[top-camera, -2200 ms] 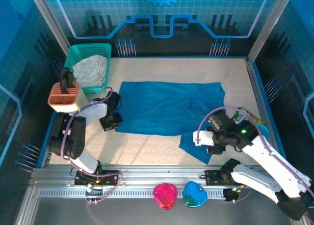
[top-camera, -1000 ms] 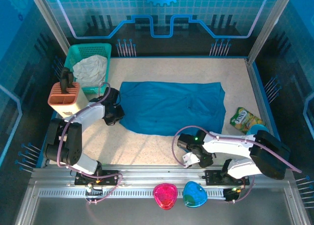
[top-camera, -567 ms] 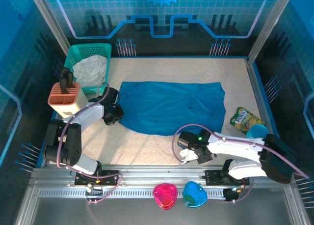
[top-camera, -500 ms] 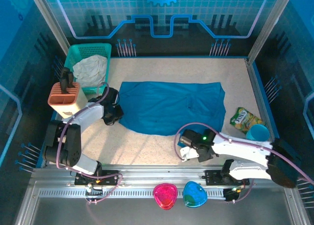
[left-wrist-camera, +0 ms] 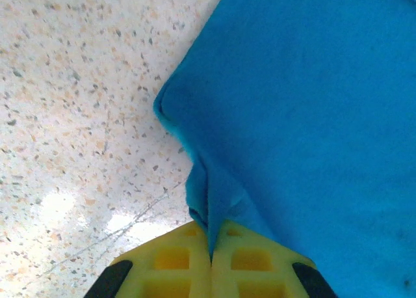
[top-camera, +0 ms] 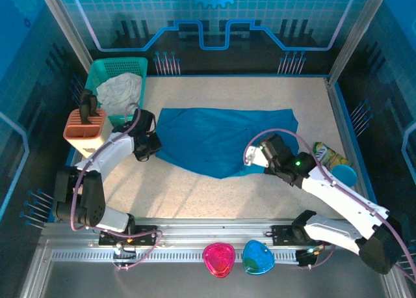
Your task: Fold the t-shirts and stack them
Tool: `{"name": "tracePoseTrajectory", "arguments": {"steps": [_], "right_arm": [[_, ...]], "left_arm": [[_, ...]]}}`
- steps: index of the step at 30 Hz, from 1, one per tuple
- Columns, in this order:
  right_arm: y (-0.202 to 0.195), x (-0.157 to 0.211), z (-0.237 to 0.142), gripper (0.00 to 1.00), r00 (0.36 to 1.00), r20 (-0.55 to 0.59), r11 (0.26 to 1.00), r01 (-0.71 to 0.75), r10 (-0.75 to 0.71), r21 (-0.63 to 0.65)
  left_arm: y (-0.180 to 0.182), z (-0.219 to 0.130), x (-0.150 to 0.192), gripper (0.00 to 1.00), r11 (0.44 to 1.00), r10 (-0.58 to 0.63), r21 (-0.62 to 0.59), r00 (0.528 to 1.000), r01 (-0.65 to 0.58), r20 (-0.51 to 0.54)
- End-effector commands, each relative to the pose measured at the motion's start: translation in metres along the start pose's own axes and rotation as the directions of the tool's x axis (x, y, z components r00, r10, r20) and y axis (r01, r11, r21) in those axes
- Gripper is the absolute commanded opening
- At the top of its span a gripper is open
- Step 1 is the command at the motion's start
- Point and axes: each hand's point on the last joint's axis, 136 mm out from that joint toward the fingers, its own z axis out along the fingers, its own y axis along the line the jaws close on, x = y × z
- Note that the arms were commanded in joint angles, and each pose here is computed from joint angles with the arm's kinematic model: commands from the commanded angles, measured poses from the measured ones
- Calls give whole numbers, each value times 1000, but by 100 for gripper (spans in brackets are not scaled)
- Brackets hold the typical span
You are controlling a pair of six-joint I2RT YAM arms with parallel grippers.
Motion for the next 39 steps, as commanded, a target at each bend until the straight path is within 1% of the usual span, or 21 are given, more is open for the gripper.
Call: {"name": "tracePoseTrajectory", "arguments": {"steps": [1,6,12,17,21,24,28,32,36,37,38,39], "right_arm": [[-52,-10,2,0,999,32,990,-39,35,139],[-90,-22,16,0,994,85,983,-79,65,166],[-113,-24,46,0,991,104,984,-96,81,148],[-119,-18,76,0,992,79,987,-104,94,125],[-122,-14,102,0,988,62,981,-148,141,128],[-121,-13,122,0,982,52,973,-185,179,137],[-121,-10,151,0,972,18,957,-234,234,172],[-126,2,175,0,944,-28,923,-316,330,222],[-134,13,191,0,884,-45,864,-444,466,239],[-136,16,194,2,865,-49,845,-474,500,248],[-139,19,196,8,846,-50,825,-502,530,259],[-141,21,198,18,828,-49,806,-528,559,266]], "left_arm": [[6,-3,-14,0,999,10,-46,1000,-9,20],[4,5,-27,0,998,0,-67,1000,2,25],[0,16,-46,0,996,-5,-87,1000,7,23],[-6,29,-60,0,995,1,-104,1000,1,17],[-10,42,-67,0,992,6,-123,1000,-5,4],[-8,51,-69,4,990,-6,-144,1000,5,0],[-3,60,-69,14,983,-26,-179,1000,25,-3],[-1,64,-70,33,980,-35,-195,999,34,-1],[1,62,-72,52,979,-29,-201,1000,31,10],[1,60,-73,56,979,-28,-202,999,31,16],[1,58,-74,59,979,-24,-201,999,28,21],[0,55,-75,63,980,-23,-198,999,28,28]]}}
